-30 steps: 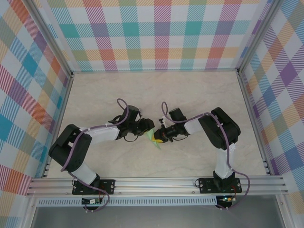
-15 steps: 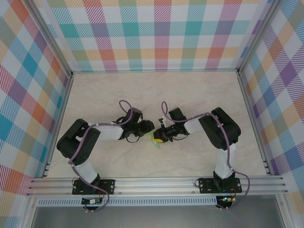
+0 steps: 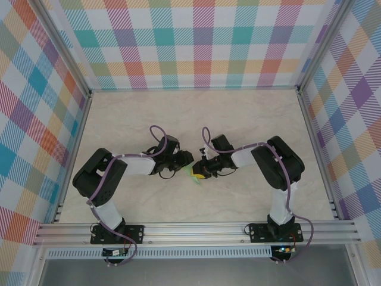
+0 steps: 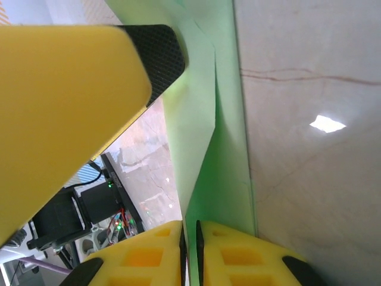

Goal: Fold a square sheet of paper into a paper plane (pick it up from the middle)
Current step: Fold the wing for the fifth time at the center of the table.

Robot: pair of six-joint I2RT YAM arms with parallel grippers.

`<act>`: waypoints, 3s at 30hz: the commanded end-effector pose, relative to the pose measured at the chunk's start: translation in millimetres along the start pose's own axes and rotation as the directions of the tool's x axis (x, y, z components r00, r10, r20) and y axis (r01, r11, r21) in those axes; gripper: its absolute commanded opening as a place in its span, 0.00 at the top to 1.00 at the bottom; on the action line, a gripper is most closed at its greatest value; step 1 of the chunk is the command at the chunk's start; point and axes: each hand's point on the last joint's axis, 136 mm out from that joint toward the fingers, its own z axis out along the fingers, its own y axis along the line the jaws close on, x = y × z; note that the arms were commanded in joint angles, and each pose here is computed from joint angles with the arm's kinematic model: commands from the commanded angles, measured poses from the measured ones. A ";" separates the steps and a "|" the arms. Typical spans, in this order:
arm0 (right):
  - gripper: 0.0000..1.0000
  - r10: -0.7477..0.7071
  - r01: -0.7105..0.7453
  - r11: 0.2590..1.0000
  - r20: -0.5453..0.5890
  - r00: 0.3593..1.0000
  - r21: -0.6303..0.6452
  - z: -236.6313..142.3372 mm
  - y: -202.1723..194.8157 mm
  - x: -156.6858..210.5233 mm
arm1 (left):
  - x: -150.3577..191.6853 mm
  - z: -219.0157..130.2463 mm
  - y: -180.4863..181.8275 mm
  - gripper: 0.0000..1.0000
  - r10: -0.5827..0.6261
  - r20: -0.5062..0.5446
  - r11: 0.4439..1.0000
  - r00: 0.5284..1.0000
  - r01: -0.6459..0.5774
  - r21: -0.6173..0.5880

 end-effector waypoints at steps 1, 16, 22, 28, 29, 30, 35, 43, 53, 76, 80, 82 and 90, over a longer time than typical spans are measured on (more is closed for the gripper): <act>0.85 0.010 -0.011 0.998 0.009 1.000 0.068 -5.6 -11.7 8.8 | 8.4 5.0 21.0 0.59 0.001 -0.027 0.996 1.000 -0.004 -0.084; 0.93 -0.004 0.023 0.971 -0.077 0.997 0.238 8.6 -34.1 34.4 | 11.6 4.0 26.4 0.59 -0.005 -0.045 0.993 0.999 0.000 -0.115; 0.85 -0.027 0.043 0.973 -0.072 0.997 0.229 1.8 -18.8 34.8 | 11.6 2.3 25.2 0.60 -0.003 -0.045 0.993 0.999 -0.002 -0.116; 0.76 -0.071 0.089 0.969 -0.084 0.994 0.229 0.6 -9.1 38.1 | 10.4 2.5 22.6 0.60 -0.001 -0.047 0.994 0.999 -0.004 -0.112; 0.77 -0.071 0.089 0.967 -0.083 0.994 0.240 0.7 -10.1 37.4 | 10.5 2.7 22.4 0.60 -0.001 -0.048 0.994 0.999 -0.004 -0.113; 0.79 -0.069 0.087 0.964 -0.081 0.994 0.252 1.1 -12.4 37.5 | 10.1 2.6 22.7 0.60 -0.004 -0.047 0.994 0.999 -0.001 -0.113; 0.88 -0.059 0.074 0.952 -0.059 0.997 0.296 -1.1 -21.6 36.4 | 10.4 2.1 23.1 0.60 -0.003 -0.048 0.993 0.999 -0.003 -0.116; 0.86 -0.066 0.078 0.942 -0.048 0.997 0.326 -6.9 -25.6 39.3 | 10.9 2.4 22.7 0.60 -0.002 -0.052 0.993 0.999 -0.004 -0.117; 0.78 -0.112 0.135 0.936 -0.087 0.990 0.326 -8.2 -20.4 48.4 | 10.3 3.5 20.9 0.60 0.000 -0.056 0.993 0.998 -0.007 -0.115; 0.82 -0.108 0.132 0.922 -0.086 0.990 0.363 -13.6 -30.5 56.3 | 10.5 2.2 21.1 0.60 0.002 -0.058 0.993 0.998 -0.009 -0.120; 0.81 -0.120 0.145 0.918 -0.091 0.989 0.369 -16.1 -30.2 58.1 | 10.3 2.4 21.3 0.60 0.001 -0.058 0.993 0.998 -0.008 -0.121; 0.81 -0.121 0.149 0.913 -0.095 0.988 0.379 -17.0 -31.4 58.4 | 10.2 2.4 21.0 0.60 0.001 -0.058 0.993 0.998 -0.008 -0.120; 0.86 -0.118 0.147 0.913 -0.100 0.988 0.380 -17.5 -34.4 61.7 | 9.6 3.3 20.8 0.60 0.001 -0.059 0.992 0.998 -0.009 -0.123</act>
